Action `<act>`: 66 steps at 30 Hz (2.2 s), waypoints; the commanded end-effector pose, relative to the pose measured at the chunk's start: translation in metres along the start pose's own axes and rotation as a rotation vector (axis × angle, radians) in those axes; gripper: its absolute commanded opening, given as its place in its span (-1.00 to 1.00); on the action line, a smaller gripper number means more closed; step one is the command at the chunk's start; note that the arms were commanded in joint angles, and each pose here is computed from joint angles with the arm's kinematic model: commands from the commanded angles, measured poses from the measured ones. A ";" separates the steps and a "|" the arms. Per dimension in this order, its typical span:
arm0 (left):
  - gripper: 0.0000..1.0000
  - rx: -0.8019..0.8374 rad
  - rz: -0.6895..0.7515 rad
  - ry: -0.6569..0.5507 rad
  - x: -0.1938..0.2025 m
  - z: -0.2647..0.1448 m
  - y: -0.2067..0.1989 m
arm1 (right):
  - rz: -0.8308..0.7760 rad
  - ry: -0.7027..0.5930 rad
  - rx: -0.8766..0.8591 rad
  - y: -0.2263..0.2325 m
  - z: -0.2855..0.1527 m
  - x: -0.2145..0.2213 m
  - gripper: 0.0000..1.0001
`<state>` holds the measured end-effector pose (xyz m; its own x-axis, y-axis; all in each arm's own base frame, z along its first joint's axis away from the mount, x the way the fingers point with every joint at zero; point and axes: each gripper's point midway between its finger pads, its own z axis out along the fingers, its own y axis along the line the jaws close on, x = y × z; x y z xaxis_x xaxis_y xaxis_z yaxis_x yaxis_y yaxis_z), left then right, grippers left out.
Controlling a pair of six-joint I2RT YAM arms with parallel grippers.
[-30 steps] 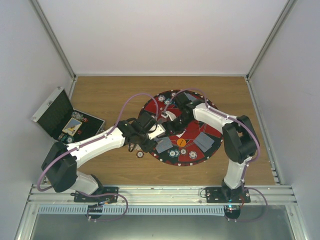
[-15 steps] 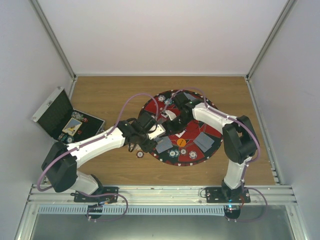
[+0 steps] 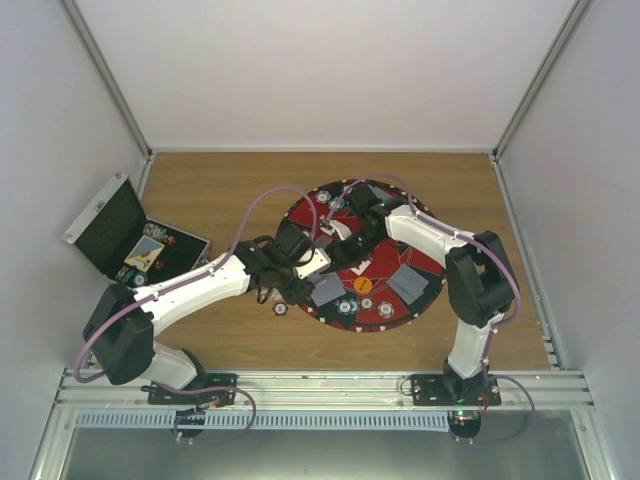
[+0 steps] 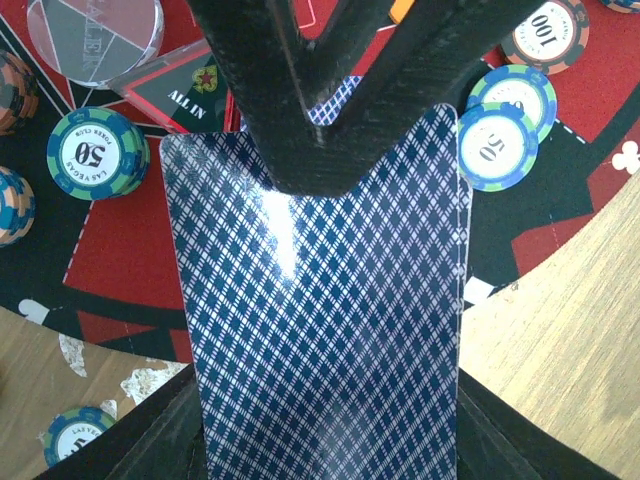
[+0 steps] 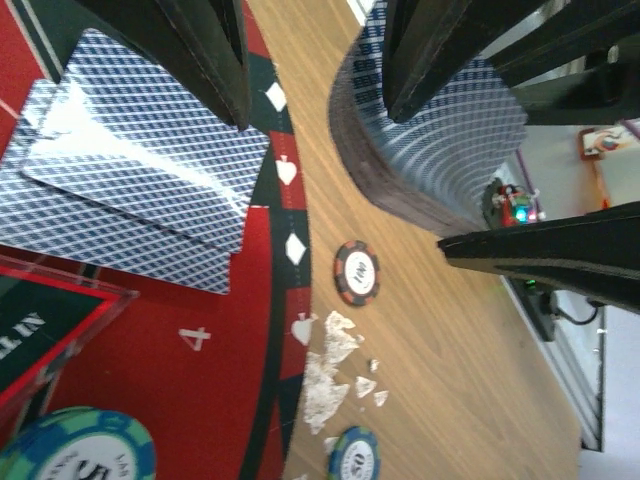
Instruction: Distribute texas hold em gaming equipment
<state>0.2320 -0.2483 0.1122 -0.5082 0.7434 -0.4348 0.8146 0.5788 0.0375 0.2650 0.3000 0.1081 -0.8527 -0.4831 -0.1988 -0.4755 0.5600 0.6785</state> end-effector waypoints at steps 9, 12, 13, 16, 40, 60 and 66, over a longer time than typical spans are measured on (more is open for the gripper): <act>0.08 -0.015 0.019 -0.067 -0.016 -0.007 0.000 | -0.050 -0.001 -0.128 0.028 -0.007 0.004 -0.96; 0.08 -0.017 0.019 -0.066 -0.016 -0.007 0.001 | -0.043 0.000 -0.083 0.021 -0.008 0.005 -0.99; 0.08 -0.016 0.019 -0.066 -0.015 -0.007 0.001 | -0.037 0.000 -0.065 0.018 -0.008 0.005 -0.99; 0.08 -0.019 0.018 -0.068 -0.015 -0.008 0.001 | -0.030 -0.001 -0.015 0.010 -0.010 0.005 -0.99; 0.08 -0.021 0.017 -0.070 -0.013 -0.009 0.001 | 0.011 -0.034 -0.069 0.018 -0.022 0.003 -0.99; 0.08 -0.014 0.017 -0.068 -0.010 -0.007 -0.001 | 0.698 -0.261 0.773 -0.111 -0.158 0.061 -0.99; 0.08 -0.001 0.017 -0.070 -0.010 -0.006 -0.003 | 0.780 -0.280 0.892 -0.114 -0.156 0.058 -0.99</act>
<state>0.2319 -0.2463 0.1118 -0.5050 0.7411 -0.4426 0.8119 0.5818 0.0479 0.2986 0.1161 0.1268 -0.9738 0.1879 -0.1277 0.1748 0.9787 0.1075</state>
